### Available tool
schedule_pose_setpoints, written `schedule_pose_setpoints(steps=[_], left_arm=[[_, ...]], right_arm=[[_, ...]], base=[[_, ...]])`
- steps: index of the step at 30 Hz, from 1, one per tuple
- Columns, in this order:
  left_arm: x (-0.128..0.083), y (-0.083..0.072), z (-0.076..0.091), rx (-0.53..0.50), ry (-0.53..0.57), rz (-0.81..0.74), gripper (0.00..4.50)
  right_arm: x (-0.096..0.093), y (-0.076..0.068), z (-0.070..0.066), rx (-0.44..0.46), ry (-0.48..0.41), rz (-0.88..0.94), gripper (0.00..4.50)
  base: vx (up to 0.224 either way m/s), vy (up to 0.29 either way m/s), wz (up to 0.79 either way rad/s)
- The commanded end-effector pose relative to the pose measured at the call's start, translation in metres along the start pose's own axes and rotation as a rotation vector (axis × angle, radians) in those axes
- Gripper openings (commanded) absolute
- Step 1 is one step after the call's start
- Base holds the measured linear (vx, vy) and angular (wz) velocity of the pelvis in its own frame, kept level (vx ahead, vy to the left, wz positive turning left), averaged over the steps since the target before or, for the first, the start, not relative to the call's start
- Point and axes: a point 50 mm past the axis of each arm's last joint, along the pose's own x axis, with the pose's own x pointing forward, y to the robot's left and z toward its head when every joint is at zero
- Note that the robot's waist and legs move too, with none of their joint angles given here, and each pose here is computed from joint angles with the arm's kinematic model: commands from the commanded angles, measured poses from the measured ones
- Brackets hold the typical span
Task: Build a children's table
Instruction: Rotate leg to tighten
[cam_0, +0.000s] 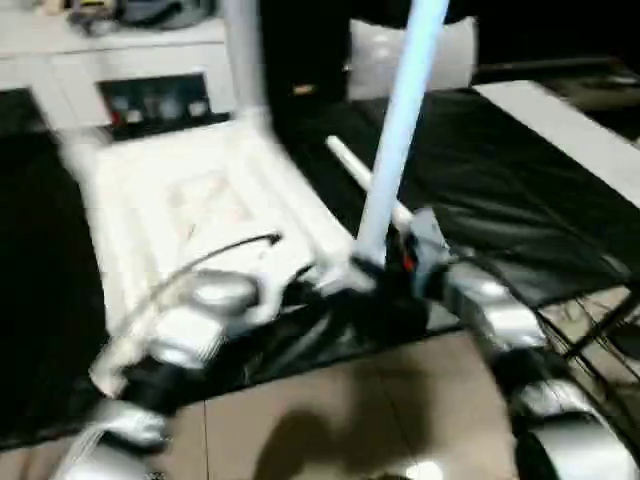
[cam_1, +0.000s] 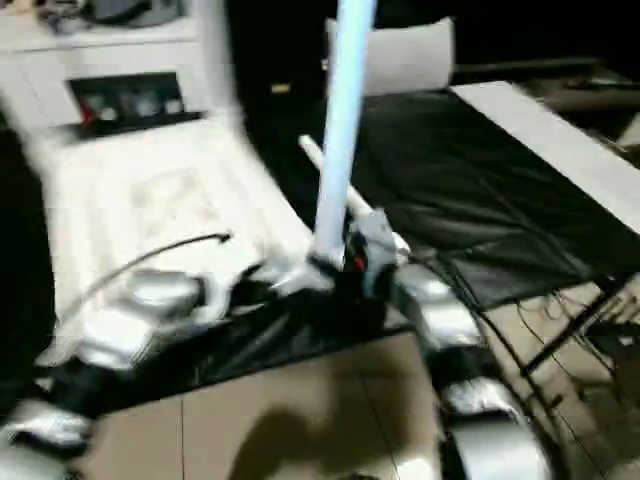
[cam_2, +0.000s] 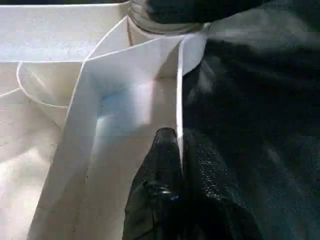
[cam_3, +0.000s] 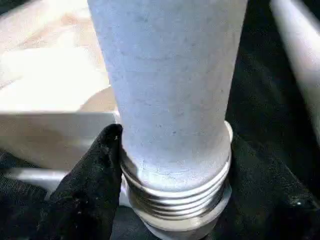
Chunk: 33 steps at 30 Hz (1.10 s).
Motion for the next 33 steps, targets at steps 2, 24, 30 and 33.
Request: schedule_pose_setpoints(steps=[2, 24, 30, 33], left_arm=[[0.009, -0.013, 0.025, 0.055, -0.083, -0.02, 0.0], [-0.008, 0.015, 0.012, 0.116, -0.013, 0.085, 0.0], [-0.011, 0.018, 0.009, 0.146, -0.006, 0.054, 0.0], [-0.012, 0.018, 0.006, 0.163, 0.002, 0.027, 0.0]], right_arm=[[0.011, 0.019, -0.019, 0.014, 0.102, 0.051, 2.74], [-0.007, 0.001, -0.015, -0.003, 0.02, 0.084, 4.44], [-0.027, -0.007, -0.015, -0.048, -0.001, 0.158, 4.44], [-0.036, -0.012, -0.013, -0.071, -0.009, 0.172, 4.44]], base=[[0.0, 0.0, 0.0], [0.0, 0.0, 0.0], [0.0, 0.0, 0.0], [0.0, 0.0, 0.0]])
